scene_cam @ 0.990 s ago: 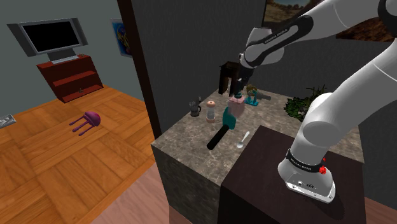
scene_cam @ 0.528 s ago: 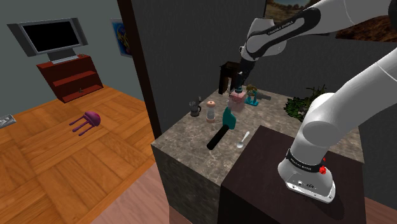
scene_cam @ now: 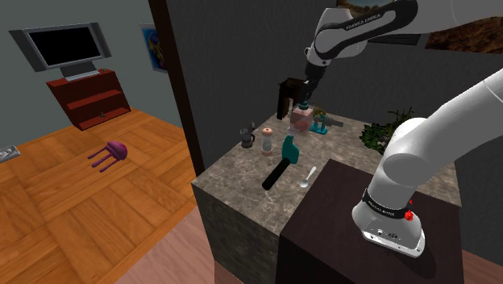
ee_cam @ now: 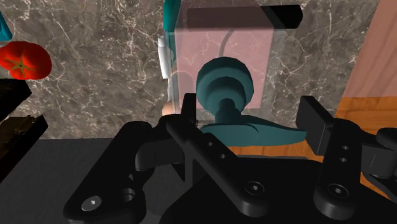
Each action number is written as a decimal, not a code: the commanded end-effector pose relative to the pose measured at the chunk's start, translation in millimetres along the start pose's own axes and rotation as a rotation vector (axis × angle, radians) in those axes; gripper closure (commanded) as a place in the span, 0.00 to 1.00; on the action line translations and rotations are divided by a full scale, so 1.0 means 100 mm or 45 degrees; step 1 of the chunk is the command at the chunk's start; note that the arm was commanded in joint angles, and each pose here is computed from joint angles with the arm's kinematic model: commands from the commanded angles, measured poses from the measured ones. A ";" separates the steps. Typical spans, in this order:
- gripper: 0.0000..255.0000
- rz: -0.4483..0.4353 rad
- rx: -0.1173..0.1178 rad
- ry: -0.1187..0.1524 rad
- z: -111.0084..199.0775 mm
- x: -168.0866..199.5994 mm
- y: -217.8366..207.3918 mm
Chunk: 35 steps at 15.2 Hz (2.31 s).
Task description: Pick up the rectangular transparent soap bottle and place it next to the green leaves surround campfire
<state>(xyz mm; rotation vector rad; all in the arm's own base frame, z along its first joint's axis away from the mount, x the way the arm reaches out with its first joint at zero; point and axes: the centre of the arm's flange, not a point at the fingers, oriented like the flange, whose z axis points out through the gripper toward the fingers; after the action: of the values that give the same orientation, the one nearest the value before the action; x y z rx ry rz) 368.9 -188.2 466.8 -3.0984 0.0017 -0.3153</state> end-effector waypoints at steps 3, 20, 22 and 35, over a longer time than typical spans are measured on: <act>1.00 0.000 0.000 0.000 -0.20 0.04 -0.01; 1.00 0.000 0.000 0.000 -0.91 -0.52 0.35; 1.00 0.000 0.000 0.000 -0.96 -0.75 0.47; 1.00 0.000 0.000 0.000 -1.29 -2.23 1.28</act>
<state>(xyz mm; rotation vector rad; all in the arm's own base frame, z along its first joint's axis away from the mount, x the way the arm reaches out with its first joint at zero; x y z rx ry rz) 137.7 -313.1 542.5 -3.0984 0.0042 -0.3156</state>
